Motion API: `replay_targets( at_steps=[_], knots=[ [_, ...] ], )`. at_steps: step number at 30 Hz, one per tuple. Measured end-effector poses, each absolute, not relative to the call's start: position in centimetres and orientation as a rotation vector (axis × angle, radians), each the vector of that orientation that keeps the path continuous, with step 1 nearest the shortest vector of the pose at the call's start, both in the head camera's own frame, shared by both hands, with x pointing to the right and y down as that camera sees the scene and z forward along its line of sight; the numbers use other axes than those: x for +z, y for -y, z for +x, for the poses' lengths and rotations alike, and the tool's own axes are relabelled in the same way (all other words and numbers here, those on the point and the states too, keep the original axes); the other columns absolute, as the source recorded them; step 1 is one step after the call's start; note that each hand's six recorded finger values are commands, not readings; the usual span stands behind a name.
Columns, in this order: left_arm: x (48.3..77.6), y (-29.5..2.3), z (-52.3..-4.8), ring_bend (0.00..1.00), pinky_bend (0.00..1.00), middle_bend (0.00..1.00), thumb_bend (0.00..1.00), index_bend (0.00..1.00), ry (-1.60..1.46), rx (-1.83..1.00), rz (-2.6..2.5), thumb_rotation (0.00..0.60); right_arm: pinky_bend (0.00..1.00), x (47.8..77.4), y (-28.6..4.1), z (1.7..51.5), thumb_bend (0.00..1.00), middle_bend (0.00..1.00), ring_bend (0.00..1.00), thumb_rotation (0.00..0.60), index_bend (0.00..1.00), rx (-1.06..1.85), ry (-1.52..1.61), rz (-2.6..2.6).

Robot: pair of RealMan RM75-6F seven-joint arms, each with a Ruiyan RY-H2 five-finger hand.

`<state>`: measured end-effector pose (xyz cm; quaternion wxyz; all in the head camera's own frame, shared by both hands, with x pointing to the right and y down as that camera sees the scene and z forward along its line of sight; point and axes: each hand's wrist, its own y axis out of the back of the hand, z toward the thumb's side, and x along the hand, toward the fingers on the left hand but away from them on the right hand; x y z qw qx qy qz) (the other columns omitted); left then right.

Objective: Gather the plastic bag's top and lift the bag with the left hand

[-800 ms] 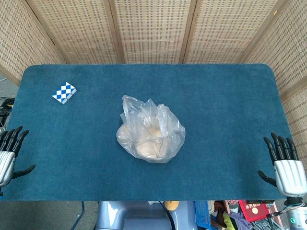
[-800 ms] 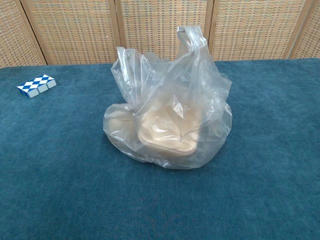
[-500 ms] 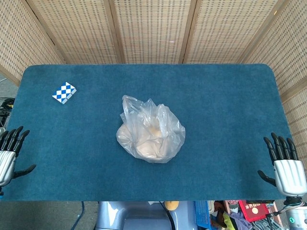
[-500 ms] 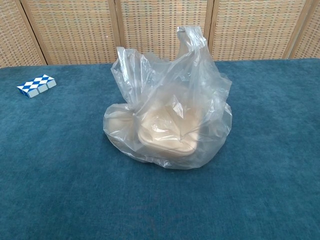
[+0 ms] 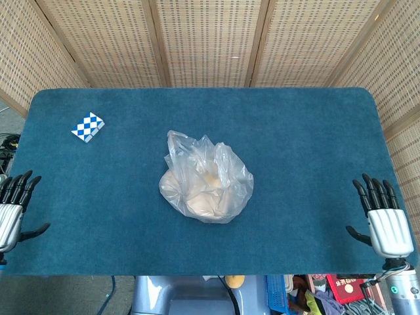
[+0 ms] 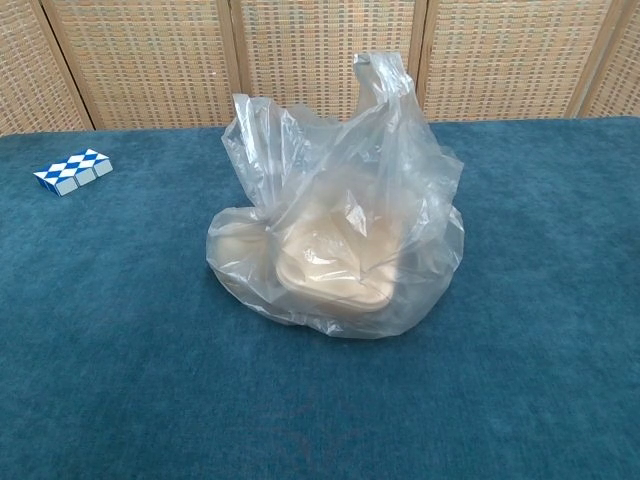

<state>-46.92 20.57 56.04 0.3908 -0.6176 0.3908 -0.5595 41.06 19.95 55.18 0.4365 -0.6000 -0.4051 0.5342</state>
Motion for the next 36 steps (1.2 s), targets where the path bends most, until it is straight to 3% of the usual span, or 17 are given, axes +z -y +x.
replay_targets(
  at_steps=[13,21,36],
  knots=[
    [56.3,-19.8,-47.3,0.0,0.0,0.0,0.01,0.0,-1.03,-1.427,-1.524,0.6,0.0,55.9,-10.3,34.0,0.0,0.0,0.0,0.6,0.0,1.057,0.965,-1.655],
    [56.7,-19.2,-47.7,0.0,0.0,0.0,0.01,0.0,-1.039,-1.464,-1.508,0.6,0.0,58.0,-5.8,27.4,0.0,0.0,0.0,0.6,0.0,0.958,0.928,-1.792],
    [57.1,-18.3,-48.5,0.0,0.0,0.0,0.01,0.0,-1.061,-1.506,-1.474,0.6,0.0,61.5,-2.5,16.7,0.0,0.0,0.0,0.6,0.0,0.774,1.044,-2.06]
  ],
)
